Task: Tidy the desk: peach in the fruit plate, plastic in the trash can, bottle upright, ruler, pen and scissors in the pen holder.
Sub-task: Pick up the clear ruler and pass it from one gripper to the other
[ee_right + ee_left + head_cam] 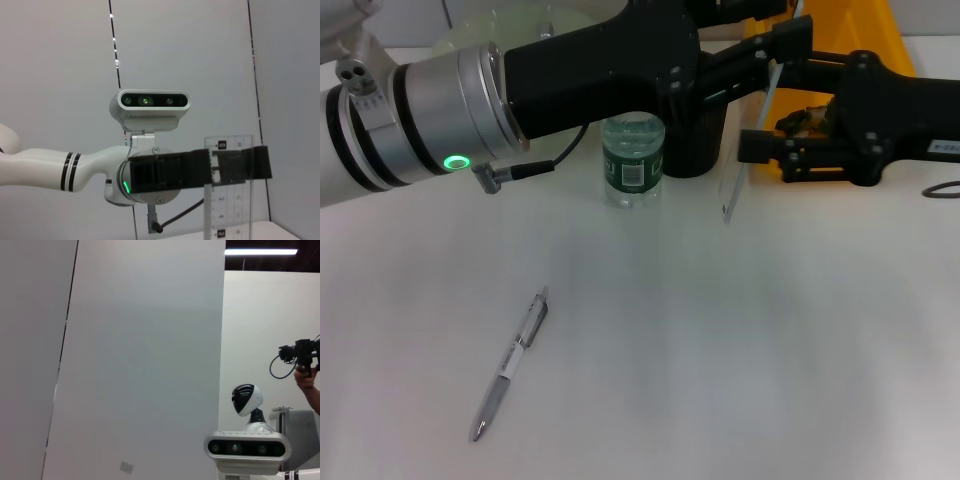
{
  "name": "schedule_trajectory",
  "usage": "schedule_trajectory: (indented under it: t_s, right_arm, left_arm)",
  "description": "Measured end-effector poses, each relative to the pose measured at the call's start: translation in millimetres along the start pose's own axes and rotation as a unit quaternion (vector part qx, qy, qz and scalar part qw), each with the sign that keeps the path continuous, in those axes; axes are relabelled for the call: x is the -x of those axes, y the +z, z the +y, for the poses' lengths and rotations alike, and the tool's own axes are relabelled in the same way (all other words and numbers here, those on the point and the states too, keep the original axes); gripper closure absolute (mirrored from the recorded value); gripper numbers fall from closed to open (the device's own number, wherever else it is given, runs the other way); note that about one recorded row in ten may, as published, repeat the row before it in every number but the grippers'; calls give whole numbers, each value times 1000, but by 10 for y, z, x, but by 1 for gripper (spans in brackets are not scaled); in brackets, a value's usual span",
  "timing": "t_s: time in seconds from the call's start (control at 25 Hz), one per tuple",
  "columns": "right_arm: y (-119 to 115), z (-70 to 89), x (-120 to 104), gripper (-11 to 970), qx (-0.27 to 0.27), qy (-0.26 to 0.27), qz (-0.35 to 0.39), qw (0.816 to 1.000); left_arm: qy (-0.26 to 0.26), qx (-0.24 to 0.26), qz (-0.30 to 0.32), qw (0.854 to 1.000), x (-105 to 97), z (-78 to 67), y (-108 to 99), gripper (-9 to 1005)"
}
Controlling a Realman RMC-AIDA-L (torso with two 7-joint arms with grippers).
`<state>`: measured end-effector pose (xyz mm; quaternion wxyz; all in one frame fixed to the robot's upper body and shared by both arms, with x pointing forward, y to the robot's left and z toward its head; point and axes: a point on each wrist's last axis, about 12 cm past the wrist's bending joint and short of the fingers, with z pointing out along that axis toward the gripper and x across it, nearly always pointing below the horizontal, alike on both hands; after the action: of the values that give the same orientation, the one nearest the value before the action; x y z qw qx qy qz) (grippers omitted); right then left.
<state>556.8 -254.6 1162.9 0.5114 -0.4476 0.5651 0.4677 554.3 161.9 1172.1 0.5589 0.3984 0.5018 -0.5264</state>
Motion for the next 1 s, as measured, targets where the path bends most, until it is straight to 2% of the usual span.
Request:
schedule_trajectory:
  t_s: [0.2, 1.0]
  right_arm:
    - [81, -3, 2, 190, 8, 0, 3, 1000]
    - [116, 17, -4, 198, 16, -1, 1, 1000]
  left_arm:
    - [0, -2, -1, 1000, -2, -13, -11, 610]
    - [-1, 1, -4, 1000, 0, -11, -31, 610]
